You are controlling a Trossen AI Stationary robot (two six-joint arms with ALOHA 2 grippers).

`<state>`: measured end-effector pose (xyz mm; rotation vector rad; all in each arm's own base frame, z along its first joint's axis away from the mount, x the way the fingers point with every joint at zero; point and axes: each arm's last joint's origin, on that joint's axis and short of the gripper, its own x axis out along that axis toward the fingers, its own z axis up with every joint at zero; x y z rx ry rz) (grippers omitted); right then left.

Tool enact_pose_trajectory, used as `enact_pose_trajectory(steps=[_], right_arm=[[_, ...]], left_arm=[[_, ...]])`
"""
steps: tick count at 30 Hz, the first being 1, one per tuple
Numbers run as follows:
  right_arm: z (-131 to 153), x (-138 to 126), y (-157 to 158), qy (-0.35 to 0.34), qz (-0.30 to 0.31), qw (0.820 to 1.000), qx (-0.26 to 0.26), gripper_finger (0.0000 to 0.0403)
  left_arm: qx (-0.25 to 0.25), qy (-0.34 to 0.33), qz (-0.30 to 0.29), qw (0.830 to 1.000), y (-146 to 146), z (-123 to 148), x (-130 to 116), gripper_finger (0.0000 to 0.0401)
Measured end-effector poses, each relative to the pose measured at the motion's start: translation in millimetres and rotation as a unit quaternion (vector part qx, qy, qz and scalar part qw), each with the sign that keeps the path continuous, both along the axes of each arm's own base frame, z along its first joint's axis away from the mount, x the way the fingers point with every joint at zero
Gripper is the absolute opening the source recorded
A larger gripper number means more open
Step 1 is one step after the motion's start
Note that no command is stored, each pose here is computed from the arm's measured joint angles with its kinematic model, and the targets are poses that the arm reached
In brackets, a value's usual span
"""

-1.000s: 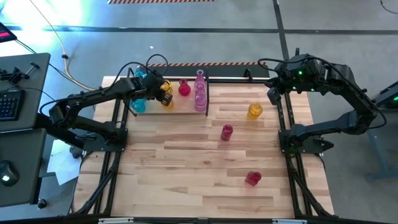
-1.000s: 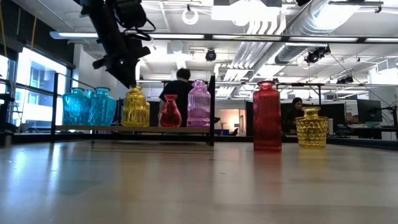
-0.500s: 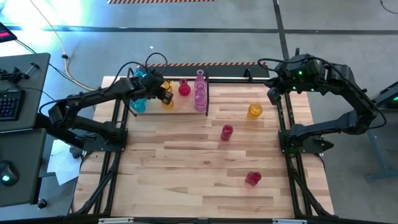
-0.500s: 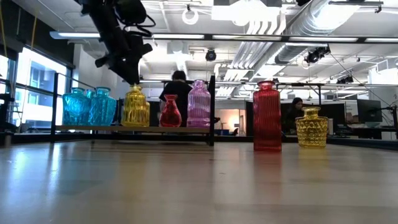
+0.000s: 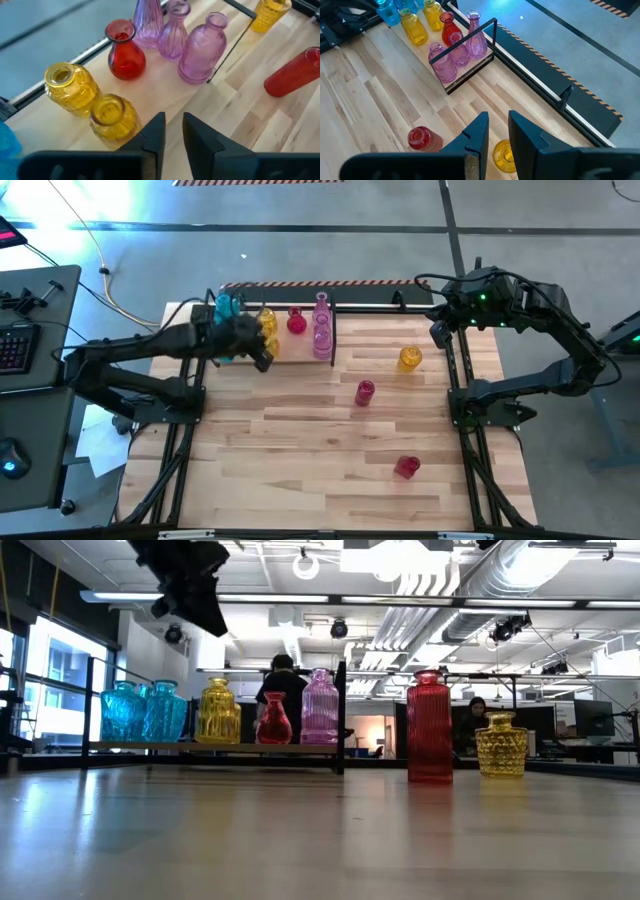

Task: Sort vases onto shelf
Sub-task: Put the bottom yellow vase on the shelf aligned with the other yellow vase

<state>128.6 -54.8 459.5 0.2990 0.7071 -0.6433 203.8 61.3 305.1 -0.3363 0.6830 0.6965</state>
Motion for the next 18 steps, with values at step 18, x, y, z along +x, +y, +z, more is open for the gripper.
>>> enact_pose_trajectory(steps=[18], right_arm=[[0.1,-0.1,0.0,0.003,0.005,1.0,-0.005,0.0055]], left_arm=[[0.032,-0.145,0.083,0.985,-53.3,-89.2,-6.4,0.0001]])
